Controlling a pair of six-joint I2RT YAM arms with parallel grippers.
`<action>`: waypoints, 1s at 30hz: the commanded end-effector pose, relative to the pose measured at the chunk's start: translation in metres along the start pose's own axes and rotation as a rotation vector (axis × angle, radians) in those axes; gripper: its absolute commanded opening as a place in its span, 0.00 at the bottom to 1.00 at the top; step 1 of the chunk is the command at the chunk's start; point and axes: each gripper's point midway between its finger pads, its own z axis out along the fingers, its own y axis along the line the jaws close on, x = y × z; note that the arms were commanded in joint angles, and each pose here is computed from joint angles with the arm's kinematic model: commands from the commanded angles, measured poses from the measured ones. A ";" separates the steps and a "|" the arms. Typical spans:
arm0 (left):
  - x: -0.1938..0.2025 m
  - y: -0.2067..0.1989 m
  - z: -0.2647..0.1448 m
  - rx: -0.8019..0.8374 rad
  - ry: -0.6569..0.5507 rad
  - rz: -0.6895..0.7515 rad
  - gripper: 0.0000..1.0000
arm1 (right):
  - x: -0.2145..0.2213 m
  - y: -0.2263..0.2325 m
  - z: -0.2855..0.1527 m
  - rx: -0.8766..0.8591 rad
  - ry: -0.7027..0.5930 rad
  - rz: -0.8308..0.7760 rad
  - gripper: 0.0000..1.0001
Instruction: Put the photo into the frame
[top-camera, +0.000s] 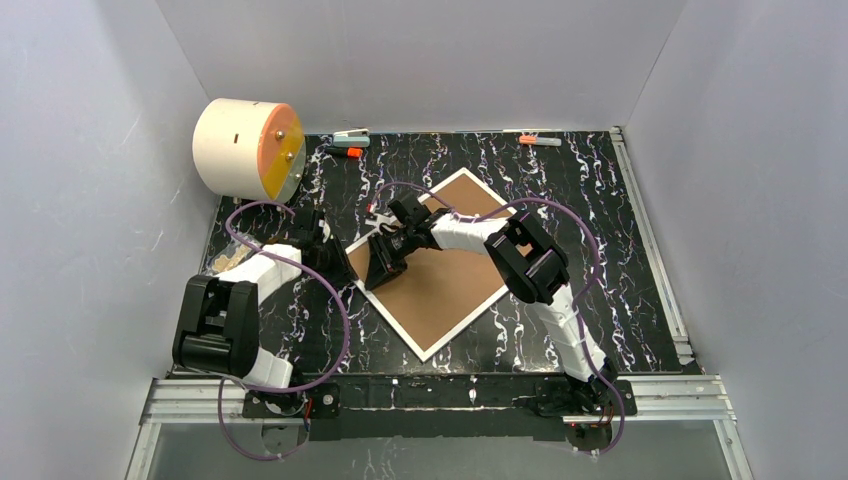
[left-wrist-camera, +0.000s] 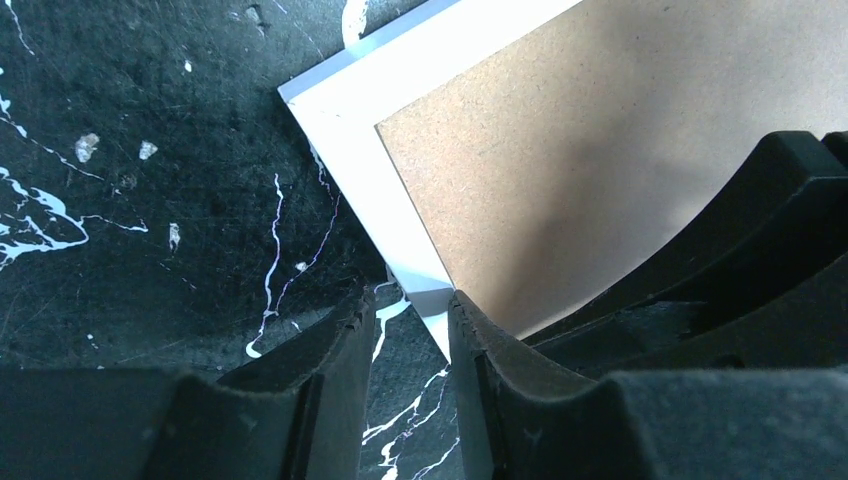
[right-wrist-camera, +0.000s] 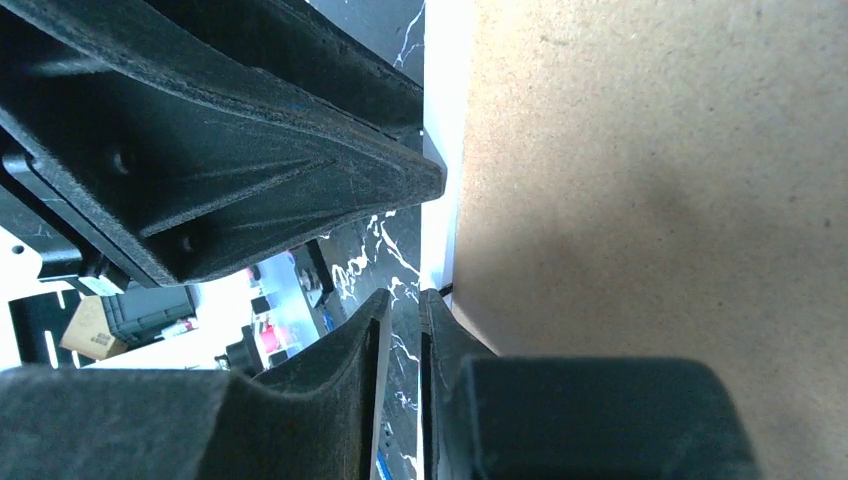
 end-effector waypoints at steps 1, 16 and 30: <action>0.014 0.020 0.005 -0.064 0.027 0.000 0.31 | 0.000 -0.005 0.003 0.012 0.011 -0.020 0.25; 0.020 0.030 0.007 -0.098 0.031 0.000 0.28 | -0.005 0.010 0.004 -0.058 0.004 -0.089 0.12; 0.026 0.036 0.009 -0.116 0.043 0.011 0.27 | -0.004 -0.041 0.013 0.176 -0.018 -0.018 0.17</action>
